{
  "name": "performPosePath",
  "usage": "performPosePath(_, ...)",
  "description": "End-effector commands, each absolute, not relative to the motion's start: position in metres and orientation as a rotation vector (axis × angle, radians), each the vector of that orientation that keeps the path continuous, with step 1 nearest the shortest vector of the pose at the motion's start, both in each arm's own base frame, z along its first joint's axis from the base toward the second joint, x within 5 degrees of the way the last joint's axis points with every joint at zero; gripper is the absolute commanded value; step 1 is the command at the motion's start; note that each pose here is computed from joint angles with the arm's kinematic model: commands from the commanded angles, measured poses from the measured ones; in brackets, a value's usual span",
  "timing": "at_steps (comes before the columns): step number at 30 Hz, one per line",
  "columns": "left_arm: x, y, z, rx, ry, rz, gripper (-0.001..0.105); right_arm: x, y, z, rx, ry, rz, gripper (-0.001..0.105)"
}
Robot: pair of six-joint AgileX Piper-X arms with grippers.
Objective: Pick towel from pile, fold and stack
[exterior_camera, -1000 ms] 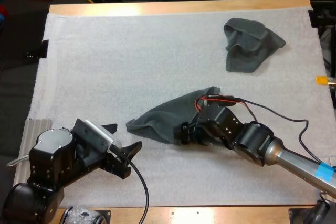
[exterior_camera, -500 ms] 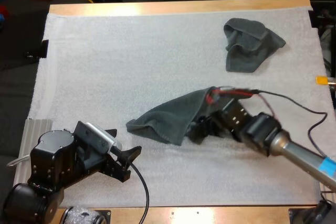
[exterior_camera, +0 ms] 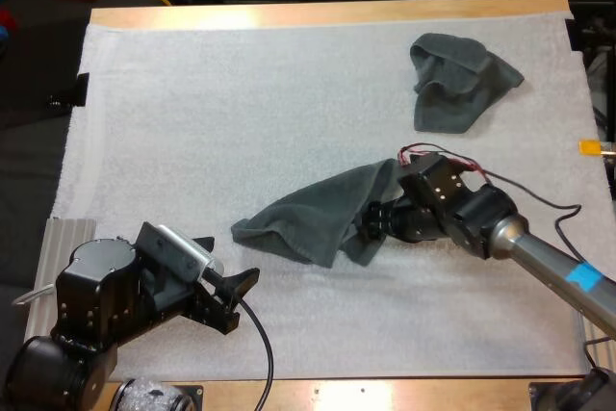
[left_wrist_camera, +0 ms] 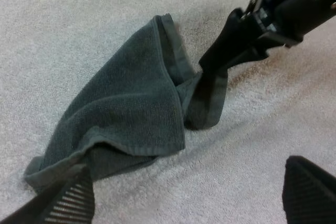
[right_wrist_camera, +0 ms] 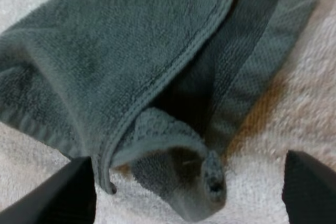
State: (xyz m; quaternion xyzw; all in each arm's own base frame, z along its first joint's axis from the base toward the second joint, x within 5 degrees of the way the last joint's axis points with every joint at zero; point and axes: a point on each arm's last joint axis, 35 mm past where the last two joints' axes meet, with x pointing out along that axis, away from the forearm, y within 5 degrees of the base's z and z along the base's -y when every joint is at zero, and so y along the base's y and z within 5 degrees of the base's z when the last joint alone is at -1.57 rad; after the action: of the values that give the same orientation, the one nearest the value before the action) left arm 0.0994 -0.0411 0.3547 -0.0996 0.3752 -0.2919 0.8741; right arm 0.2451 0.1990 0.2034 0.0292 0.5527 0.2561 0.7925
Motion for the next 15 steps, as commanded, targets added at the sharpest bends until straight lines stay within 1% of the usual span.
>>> performPosePath(1,0.099,-0.041,0.358,-0.212,0.774,-0.621,0.071,0.247,0.200,0.202,0.090,1.193,0.554,0.061)
performPosePath(3,0.099,-0.041,0.358,-0.212,0.774,-0.621,0.071,0.249,0.202,0.199,0.109,1.189,0.548,0.052)
performPosePath(5,0.099,-0.041,0.358,-0.212,0.774,-0.621,0.071,0.250,0.203,0.200,0.136,1.185,0.536,0.049)
performPosePath(10,0.099,-0.041,0.358,-0.212,0.774,-0.621,0.071,0.251,0.202,0.200,0.187,1.198,0.503,0.049)
performPosePath(15,0.099,-0.041,0.358,-0.212,0.774,-0.621,0.071,0.249,0.202,0.191,0.207,1.238,0.486,0.049)
